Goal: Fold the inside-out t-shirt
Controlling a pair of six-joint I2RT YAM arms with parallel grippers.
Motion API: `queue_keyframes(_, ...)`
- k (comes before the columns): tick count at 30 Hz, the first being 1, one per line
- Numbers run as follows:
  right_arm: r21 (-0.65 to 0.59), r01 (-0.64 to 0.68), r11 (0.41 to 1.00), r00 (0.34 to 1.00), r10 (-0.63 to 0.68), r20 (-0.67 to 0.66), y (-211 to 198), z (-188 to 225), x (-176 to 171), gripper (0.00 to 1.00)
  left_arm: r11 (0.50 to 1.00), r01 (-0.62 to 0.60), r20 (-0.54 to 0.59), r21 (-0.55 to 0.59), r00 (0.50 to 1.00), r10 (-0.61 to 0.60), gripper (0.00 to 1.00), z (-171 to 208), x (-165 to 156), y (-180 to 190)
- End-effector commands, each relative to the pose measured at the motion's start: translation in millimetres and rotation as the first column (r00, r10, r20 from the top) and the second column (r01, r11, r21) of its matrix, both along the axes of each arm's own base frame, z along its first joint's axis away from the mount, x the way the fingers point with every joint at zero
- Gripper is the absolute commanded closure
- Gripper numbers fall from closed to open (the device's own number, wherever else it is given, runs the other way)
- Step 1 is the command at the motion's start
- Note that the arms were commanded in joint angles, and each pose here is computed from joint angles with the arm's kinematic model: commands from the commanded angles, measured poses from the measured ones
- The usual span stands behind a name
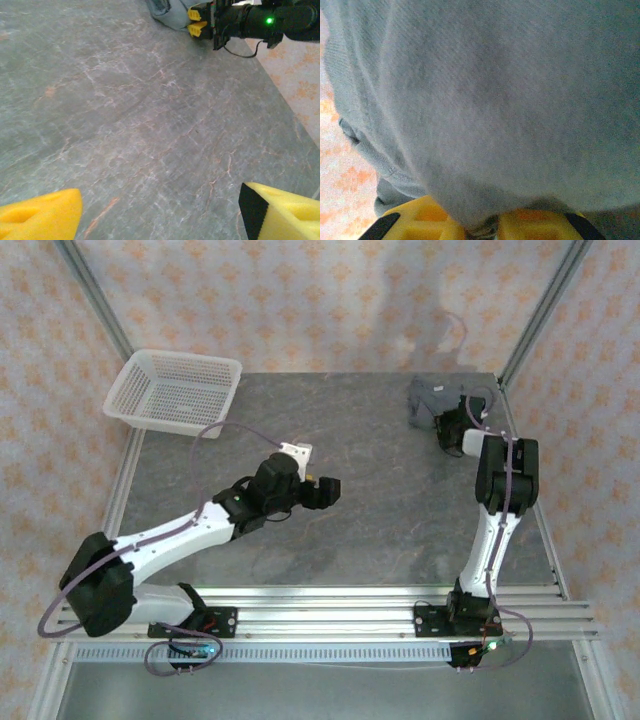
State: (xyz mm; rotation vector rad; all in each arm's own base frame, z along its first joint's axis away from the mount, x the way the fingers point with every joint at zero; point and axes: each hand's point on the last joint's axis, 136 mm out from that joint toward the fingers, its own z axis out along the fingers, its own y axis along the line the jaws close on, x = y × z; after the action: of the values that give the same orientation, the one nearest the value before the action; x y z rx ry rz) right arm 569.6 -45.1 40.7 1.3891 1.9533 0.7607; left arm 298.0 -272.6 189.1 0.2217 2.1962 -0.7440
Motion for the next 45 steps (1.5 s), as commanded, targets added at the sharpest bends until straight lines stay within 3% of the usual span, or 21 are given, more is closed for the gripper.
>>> queue_keyframes(1, -0.088, 0.048, 0.995, 0.993, -0.057, -0.099, -39, -25, 5, 0.80, 0.997, -0.064, 0.036, 0.031, 0.997, 0.063, 0.14, 8, -3, 22)
queue_keyframes(2, -0.108, 0.041, 0.993, 0.993, -0.052, -0.105, -43, -26, 12, 0.79, 0.997, -0.075, 0.046, 0.037, 0.996, 0.073, 0.13, 9, -5, 27)
queue_keyframes(4, -0.151, 0.021, 0.988, 0.988, -0.043, -0.146, -50, -32, 21, 0.79, 0.994, -0.102, 0.069, 0.041, 0.993, 0.099, 0.00, 13, -10, 39)
queue_keyframes(8, -0.186, -0.005, 0.983, 0.988, -0.023, -0.150, -57, -21, 35, 0.73, 0.977, -0.209, 0.133, 0.038, 0.970, 0.202, 0.00, 21, -18, 74)
queue_keyframes(12, -0.180, -0.041, 0.983, 0.997, 0.028, -0.076, -48, 20, 36, 0.56, 0.921, -0.380, 0.201, 0.089, 0.912, 0.357, 0.00, 22, -19, 120)
queue_keyframes(14, -0.202, -0.051, 0.978, 0.999, 0.047, -0.027, -45, 49, 26, 0.46, 0.895, -0.422, 0.267, 0.144, 0.888, 0.375, 0.00, 23, -18, 137)
queue_keyframes(18, -0.284, -0.104, 0.953, 0.989, 0.128, 0.069, -30, 114, -13, 0.39, 0.829, -0.491, 0.415, 0.270, 0.836, 0.360, 0.00, 20, -16, 168)
queue_keyframes(20, -0.341, -0.098, 0.935, 0.983, 0.145, 0.115, -27, 138, -44, 0.37, 0.762, -0.561, 0.471, 0.322, 0.794, 0.385, 0.00, 18, -15, 190)
queue_keyframes(22, -0.431, -0.077, 0.899, 0.979, 0.150, 0.137, -27, 154, -82, 0.33, 0.700, -0.621, 0.516, 0.354, 0.754, 0.407, 0.00, 17, -16, 210)
queue_keyframes(25, -0.603, -0.068, 0.795, 0.981, 0.163, 0.104, -27, 159, -138, 0.16, 0.602, -0.712, 0.558, 0.362, 0.683, 0.471, 0.00, 8, -19, 245)
queue_keyframes(27, -0.680, -0.041, 0.732, 0.990, 0.120, 0.069, -34, 151, -167, 0.02, 0.583, -0.720, 0.541, 0.376, 0.682, 0.493, 0.00, -2, -18, 260)
queue_keyframes(31, -0.815, -0.092, 0.572, 0.987, 0.163, 0.003, -24, 123, -200, 0.00, 0.526, -0.764, 0.524, 0.373, 0.642, 0.560, 0.00, -20, -16, 286)
queue_keyframes(33, -0.849, -0.122, 0.514, 0.980, 0.199, -0.021, -16, 108, -207, 0.00, 0.517, -0.781, 0.525, 0.350, 0.621, 0.582, 0.00, -27, -13, 294)
queue_keyframes(37, -0.857, -0.160, 0.490, 0.973, 0.227, -0.052, -9, 80, -203, 0.01, 0.511, -0.790, 0.497, 0.340, 0.612, 0.615, 0.00, -47, 4, 307)
queue_keyframes(39, -0.859, -0.157, 0.487, 0.962, 0.271, -0.022, -1, 68, -191, 0.01, 0.526, -0.778, 0.472, 0.343, 0.627, 0.619, 0.00, -58, 20, 310)
queue_keyframes(41, -0.875, -0.232, 0.426, 0.940, 0.330, -0.089, 11, 67, -180, 0.03, 0.547, -0.752, 0.446, 0.368, 0.659, 0.606, 0.00, -64, 42, 308)
queue_keyframes(43, -0.911, -0.195, 0.364, 0.927, 0.373, -0.049, 20, 71, -176, 0.03, 0.571, -0.755, 0.459, 0.323, 0.652, 0.603, 0.00, -62, 63, 306)
queue_keyframes(45, -0.917, -0.111, 0.382, 0.941, 0.336, 0.026, 14, 56, -185, 0.00, 0.590, -0.728, 0.454, 0.348, 0.682, 0.574, 0.00, -67, 82, 304)
